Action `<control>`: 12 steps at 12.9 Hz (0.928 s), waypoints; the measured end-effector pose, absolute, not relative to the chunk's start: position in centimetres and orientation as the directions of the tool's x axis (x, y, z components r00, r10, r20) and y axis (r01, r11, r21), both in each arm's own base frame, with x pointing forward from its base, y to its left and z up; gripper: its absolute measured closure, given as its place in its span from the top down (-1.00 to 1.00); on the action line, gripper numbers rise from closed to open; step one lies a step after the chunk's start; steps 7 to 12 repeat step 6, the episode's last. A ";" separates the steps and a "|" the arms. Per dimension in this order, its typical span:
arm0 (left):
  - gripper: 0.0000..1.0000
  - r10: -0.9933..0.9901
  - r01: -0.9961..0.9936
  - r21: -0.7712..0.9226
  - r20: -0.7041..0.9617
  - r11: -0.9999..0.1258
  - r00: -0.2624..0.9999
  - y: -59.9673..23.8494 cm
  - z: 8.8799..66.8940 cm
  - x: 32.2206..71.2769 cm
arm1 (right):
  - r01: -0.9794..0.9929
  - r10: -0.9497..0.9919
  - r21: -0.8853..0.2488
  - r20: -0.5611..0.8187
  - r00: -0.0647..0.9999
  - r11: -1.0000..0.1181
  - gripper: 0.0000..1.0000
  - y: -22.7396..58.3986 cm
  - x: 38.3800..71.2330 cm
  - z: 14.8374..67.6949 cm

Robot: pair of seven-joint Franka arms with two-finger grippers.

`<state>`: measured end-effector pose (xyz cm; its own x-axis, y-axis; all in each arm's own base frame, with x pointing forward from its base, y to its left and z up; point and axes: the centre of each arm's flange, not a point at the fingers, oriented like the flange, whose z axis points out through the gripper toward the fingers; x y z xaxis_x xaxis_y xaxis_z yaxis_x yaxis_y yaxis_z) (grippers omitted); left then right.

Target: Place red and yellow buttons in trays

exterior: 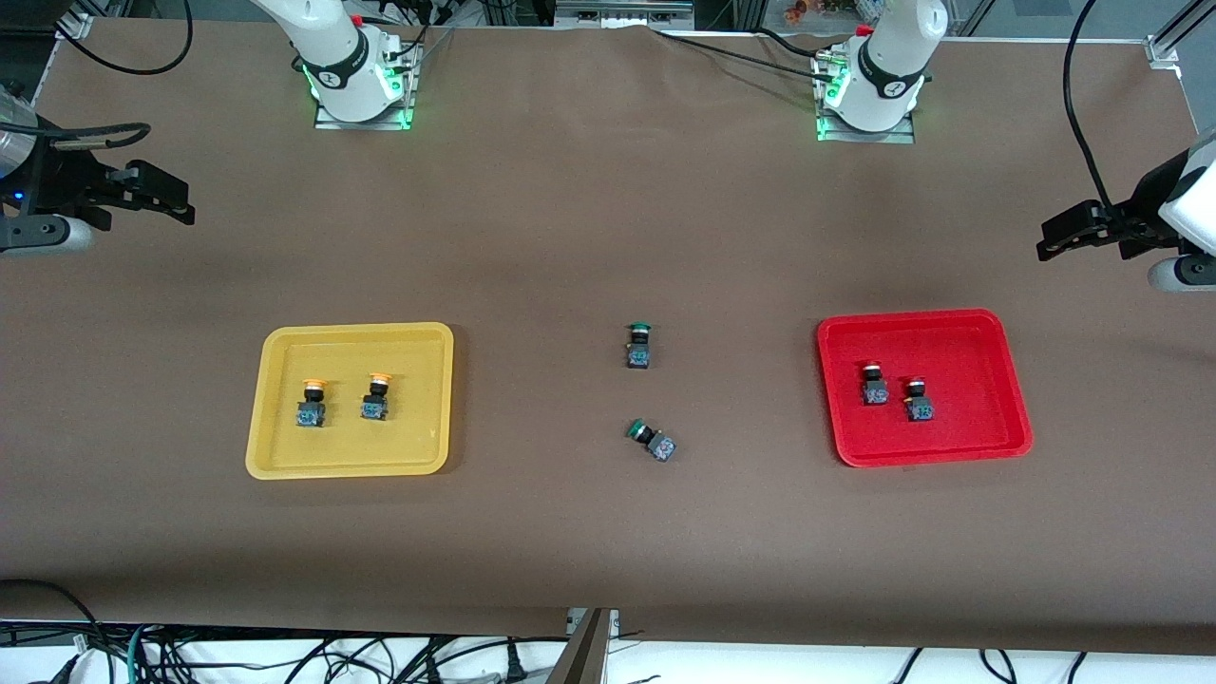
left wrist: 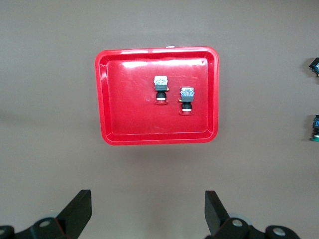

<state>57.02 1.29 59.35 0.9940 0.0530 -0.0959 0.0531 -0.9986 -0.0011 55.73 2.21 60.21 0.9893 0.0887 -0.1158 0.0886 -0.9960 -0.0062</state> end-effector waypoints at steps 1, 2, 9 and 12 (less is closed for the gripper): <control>1.00 0.053 0.053 -0.001 -0.096 -0.999 0.994 1.3 59.3 57.0 | 0.090 0.090 -0.006 -0.116 0.989 -0.996 1.00 2.3 55.8 60.1; 1.00 0.053 0.053 -0.001 -0.096 -0.999 0.994 1.3 59.3 57.0 | 0.090 0.090 -0.006 -0.116 0.989 -0.996 1.00 2.3 55.8 60.1; 1.00 0.052 0.052 -0.001 -0.096 -0.999 0.994 1.2 59.3 57.0 | 0.090 0.090 -0.006 -0.108 0.990 -0.996 1.00 2.3 55.9 60.2; 1.00 0.052 0.052 -0.001 -0.096 -0.999 0.994 1.2 59.3 57.0 | 0.090 0.090 -0.006 -0.108 0.990 -0.996 1.00 2.3 55.9 60.2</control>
